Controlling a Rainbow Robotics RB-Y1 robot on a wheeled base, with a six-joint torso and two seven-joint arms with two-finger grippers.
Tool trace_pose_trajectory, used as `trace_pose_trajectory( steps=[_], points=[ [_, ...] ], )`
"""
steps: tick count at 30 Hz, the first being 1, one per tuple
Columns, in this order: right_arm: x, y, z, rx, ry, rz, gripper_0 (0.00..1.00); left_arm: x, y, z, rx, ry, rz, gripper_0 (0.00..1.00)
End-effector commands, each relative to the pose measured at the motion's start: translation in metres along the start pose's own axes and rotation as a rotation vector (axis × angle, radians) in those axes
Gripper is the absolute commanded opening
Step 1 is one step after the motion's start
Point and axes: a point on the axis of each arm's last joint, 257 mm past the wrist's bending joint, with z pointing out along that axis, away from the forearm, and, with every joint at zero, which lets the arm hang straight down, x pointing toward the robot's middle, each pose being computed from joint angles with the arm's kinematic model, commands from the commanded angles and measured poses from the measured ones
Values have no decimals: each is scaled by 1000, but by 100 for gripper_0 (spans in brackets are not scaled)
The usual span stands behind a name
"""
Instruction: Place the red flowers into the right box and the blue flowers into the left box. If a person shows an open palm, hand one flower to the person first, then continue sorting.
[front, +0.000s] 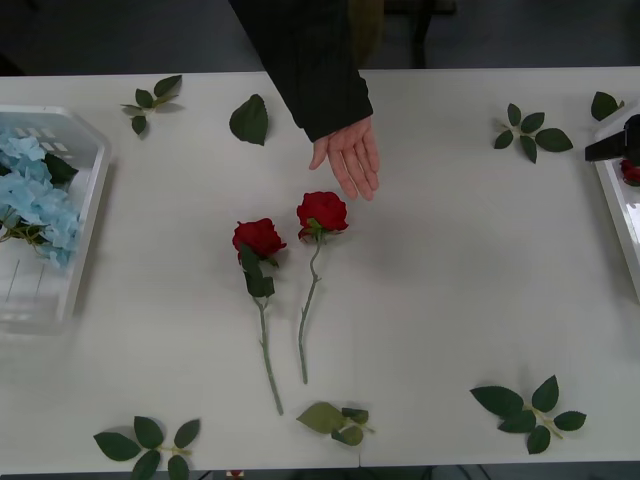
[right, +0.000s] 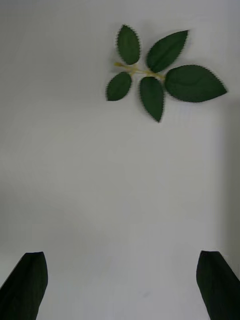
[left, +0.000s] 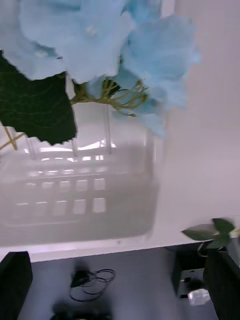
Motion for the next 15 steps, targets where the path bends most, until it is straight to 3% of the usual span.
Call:
trace_pose_trajectory(
  steps=[1,9,15],
  points=[
    [-28,7,-26,18,-45,-59,86,-24,-60,-16,18,-44,25,100],
    [-16,35,1,26,-10,-98,87,-29,-175,17,-10,-73,-77,100],
    [-6,74,39,28,-21,-62,87,-19,-222,58,-19,-80,-102,100]
  ],
)
